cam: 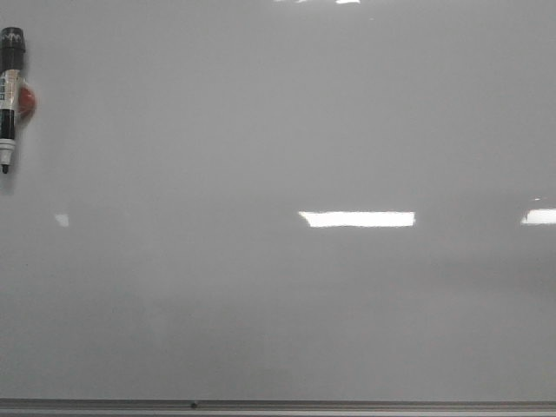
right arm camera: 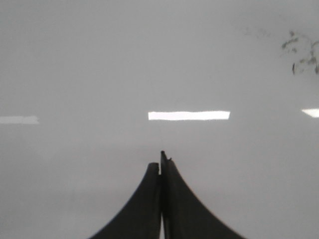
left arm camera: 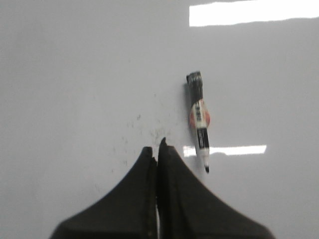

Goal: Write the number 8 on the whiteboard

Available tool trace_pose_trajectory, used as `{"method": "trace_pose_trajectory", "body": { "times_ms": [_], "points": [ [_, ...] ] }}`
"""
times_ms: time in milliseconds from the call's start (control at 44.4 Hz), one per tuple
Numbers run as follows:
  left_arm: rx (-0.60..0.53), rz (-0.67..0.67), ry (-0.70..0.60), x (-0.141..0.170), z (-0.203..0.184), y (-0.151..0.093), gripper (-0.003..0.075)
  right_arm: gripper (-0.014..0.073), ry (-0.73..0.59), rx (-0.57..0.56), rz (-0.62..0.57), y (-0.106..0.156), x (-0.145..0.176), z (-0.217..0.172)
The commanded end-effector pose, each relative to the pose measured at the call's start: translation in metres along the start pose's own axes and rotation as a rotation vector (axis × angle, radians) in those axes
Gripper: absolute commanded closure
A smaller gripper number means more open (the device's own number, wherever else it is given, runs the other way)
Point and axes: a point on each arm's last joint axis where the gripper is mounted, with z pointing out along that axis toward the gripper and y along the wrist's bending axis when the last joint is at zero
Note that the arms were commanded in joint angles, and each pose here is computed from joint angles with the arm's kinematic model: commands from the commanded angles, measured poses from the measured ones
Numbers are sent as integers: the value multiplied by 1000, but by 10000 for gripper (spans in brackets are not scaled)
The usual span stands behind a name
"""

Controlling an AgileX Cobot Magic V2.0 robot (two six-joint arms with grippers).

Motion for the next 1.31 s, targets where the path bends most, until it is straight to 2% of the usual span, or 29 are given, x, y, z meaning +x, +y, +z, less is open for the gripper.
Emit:
{"method": "trace_pose_trajectory", "body": {
  "times_ms": [0, 248, 360, 495, 675, 901, 1216, 1283],
  "points": [
    [-5, -11, -165, -47, -8, 3, 739, 663, -146, 2, -20, 2, -43, -12],
    [7, -11, -86, -119, -10, 6, 739, 663, -125, 1, -73, 7, -102, -24],
    [14, -12, -25, -144, -3, 7, 739, 663, -115, 0, -74, 9, -124, -20],
    [20, -12, 44, -159, 9, 8, 739, 663, -94, 1, -73, 10, -141, -10],
    [25, -12, 142, -154, 31, 7, 739, 663, -13, 3, -72, 9, -142, 11],
    [37, -13, 329, -131, 54, 6, 739, 663, 81, 6, -71, 8, -133, 31],
    [48, -29, 466, -106, 76, 3, 739, 659, 276, 8, -69, 7, -113, 46],
    [49, -29, 495, -99, 81, 3, 738, 634, 315, 8, -71, 7, -109, 48]
  ]
}}
